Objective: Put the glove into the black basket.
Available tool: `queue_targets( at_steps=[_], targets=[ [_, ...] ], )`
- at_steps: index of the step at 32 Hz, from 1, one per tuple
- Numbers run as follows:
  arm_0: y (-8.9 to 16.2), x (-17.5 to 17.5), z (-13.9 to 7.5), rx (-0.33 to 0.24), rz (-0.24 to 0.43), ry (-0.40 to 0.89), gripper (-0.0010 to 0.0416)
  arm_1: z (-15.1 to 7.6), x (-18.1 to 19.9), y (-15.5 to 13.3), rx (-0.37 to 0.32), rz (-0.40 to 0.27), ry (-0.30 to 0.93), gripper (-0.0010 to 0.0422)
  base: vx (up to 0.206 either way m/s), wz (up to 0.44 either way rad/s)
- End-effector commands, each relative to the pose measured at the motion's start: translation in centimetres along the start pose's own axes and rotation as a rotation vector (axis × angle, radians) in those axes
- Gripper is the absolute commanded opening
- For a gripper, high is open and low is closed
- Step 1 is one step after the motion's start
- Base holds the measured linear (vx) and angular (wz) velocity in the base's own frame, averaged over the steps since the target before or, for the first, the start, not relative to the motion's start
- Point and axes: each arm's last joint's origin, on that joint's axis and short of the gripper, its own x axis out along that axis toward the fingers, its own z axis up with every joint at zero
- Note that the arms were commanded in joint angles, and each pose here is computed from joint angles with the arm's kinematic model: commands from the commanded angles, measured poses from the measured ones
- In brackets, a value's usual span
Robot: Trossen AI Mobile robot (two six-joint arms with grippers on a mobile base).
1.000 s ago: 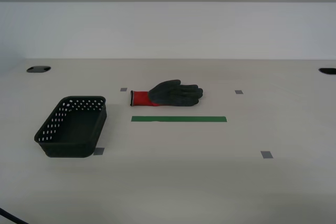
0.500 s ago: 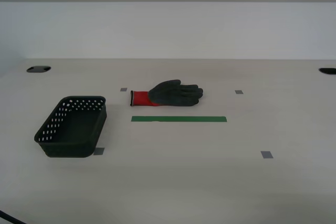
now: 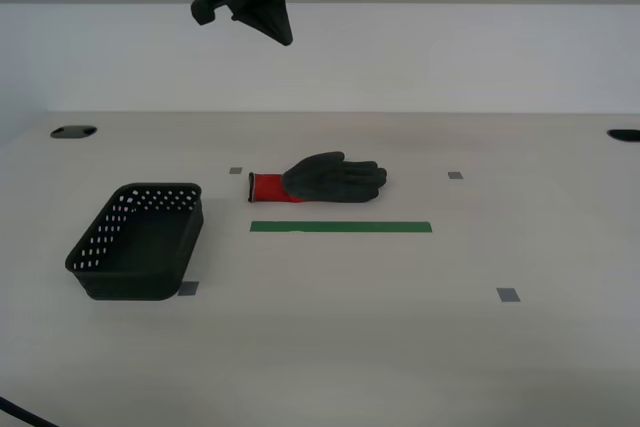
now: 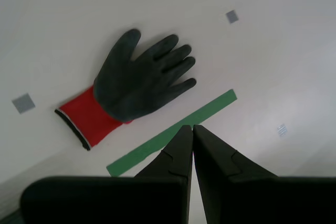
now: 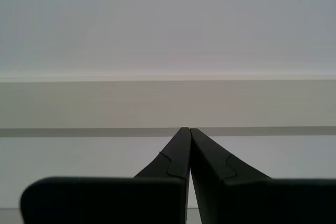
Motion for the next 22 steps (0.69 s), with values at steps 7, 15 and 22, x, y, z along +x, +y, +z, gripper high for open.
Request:
queue_targets(
  at_steps=[7, 15, 22],
  targets=[
    [0.0, 0.0, 0.0, 0.000, -0.001, 0.004, 0.0001, 1.7, 6.8, 0.5, -0.056, 0.019, 0.158, 0.0000, 0.000, 0.000],
    [0.0, 0.0, -0.1, 0.000, 0.000, 0.016, 0.0001, 1.4, 12.6, -2.0, -0.031, 0.099, 0.208, 0.0000, 0.000, 0.000],
    [0.0, 0.0, -0.2, 0.000, -0.001, 0.023, 0.0000, 0.5, 16.0, -2.3, -0.068, 0.158, 0.241, 0.0000, 0.000, 0.000]
  ],
)
